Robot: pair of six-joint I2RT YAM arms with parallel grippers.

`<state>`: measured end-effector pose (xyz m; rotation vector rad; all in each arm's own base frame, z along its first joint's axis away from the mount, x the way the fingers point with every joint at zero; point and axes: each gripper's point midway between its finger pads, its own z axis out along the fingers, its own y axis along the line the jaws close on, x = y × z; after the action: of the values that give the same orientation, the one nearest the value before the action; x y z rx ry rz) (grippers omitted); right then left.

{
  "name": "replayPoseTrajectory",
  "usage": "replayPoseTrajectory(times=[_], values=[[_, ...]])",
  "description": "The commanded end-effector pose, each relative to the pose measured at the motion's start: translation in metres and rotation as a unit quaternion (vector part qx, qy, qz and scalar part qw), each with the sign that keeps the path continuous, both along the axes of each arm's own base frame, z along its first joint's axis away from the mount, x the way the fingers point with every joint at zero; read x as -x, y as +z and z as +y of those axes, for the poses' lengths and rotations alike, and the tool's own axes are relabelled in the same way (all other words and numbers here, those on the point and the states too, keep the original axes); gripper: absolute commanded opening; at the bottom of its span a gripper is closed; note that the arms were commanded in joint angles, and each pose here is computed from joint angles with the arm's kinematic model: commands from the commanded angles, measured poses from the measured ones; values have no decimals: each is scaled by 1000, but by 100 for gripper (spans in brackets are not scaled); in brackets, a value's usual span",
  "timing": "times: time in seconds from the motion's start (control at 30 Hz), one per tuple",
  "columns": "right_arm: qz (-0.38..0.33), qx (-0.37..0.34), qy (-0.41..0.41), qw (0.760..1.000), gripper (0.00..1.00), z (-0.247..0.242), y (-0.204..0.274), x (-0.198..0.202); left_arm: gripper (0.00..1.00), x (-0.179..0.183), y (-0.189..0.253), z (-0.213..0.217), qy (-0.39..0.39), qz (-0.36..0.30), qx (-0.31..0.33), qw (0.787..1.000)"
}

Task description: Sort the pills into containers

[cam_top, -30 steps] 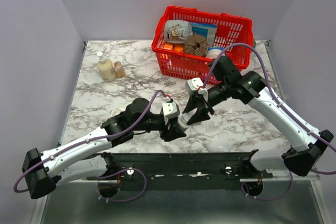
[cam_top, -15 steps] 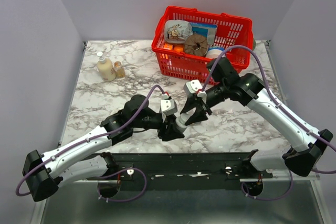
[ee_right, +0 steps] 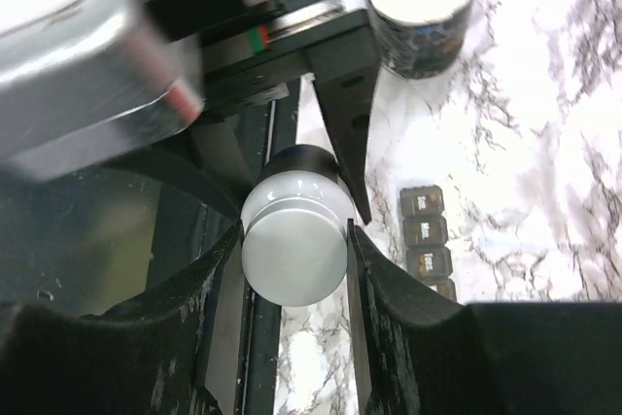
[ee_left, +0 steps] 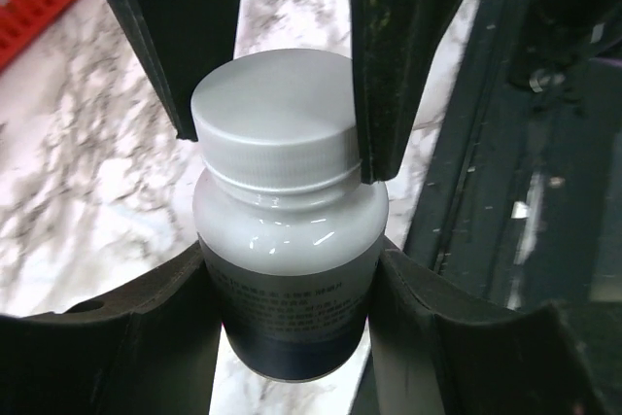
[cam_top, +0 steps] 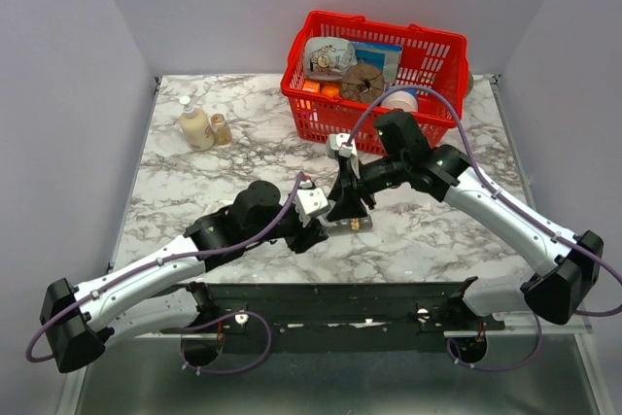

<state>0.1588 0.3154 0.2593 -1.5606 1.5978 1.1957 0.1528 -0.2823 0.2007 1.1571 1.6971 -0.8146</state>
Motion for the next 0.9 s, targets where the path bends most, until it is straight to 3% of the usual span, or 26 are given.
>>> replayPoseTrajectory(times=[0.0, 0.23, 0.3, 0.37, 0.63, 0.77, 0.87], values=[[130, 92, -43, 986, 28, -5, -44, 22, 0, -54, 111, -4, 89, -179, 111, 973], [183, 79, -32, 979, 28, 7, -42, 26, 0, -49, 110, -14, 72, -163, 129, 976], [183, 65, -10, 981, 32, 10, -35, 31, 0, -46, 106, -16, 61, -155, 128, 978], [173, 47, 11, 984, 43, 10, -20, 34, 0, -42, 100, -16, 55, -142, 127, 980], [108, -10, 61, 992, 71, 3, 32, 37, 0, -18, 83, -10, 29, -88, 134, 987], [66, -31, 86, 994, 92, -3, 53, 40, 0, -7, 78, -8, 15, -65, 136, 989], [10, -42, 110, 993, 100, -10, 67, 42, 0, 5, 81, -10, -14, -51, 146, 988]])
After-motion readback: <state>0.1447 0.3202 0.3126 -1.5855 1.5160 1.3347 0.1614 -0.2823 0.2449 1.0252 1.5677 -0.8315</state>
